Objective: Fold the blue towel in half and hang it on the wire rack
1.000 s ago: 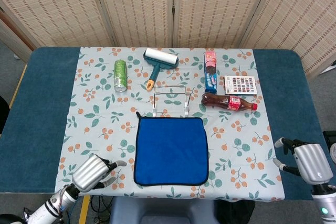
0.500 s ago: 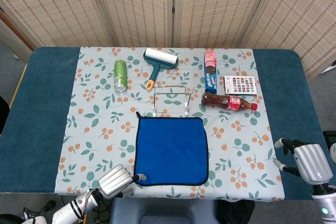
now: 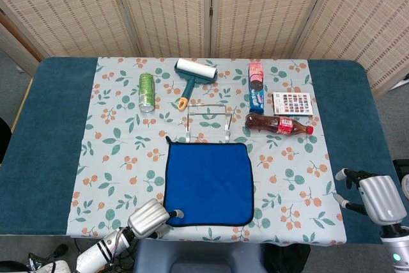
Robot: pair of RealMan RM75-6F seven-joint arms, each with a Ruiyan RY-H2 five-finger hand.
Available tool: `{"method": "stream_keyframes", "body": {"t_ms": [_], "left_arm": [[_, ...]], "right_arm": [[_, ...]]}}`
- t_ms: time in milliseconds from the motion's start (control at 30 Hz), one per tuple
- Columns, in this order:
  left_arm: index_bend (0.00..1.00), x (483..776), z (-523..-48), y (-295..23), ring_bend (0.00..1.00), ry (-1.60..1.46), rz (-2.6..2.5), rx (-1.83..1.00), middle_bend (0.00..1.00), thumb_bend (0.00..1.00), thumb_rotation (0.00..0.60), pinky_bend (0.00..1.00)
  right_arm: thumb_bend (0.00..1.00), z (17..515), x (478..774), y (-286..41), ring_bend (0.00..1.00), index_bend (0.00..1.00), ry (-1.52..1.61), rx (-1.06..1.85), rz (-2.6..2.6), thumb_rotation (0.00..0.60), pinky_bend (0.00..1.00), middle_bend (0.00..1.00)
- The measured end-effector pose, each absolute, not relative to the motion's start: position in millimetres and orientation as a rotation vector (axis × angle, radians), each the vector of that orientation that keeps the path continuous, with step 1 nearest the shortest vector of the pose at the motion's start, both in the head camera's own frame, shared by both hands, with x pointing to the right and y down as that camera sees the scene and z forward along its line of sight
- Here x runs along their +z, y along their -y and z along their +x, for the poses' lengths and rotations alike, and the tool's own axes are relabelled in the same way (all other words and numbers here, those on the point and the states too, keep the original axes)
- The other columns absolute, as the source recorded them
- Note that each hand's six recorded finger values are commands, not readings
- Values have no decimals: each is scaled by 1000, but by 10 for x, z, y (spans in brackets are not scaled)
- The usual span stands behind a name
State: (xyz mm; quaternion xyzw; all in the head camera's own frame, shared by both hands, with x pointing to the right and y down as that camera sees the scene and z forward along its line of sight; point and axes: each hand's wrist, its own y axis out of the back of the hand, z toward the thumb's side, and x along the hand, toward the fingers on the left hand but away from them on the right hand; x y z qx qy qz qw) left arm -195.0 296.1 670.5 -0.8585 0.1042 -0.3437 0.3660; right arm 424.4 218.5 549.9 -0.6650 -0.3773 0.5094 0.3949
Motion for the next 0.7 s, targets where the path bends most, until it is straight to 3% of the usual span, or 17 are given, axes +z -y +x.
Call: {"method": "stream_keyframes", "body": {"t_ms": [700], "left_arm": [[339, 6872, -1892, -2904, 929, -284, -2202, -945, 994, 306, 600, 1000]], "right_arm": [[141, 4292, 5498, -2202, 641, 472, 971, 1303, -1680, 600, 778, 621]]}}
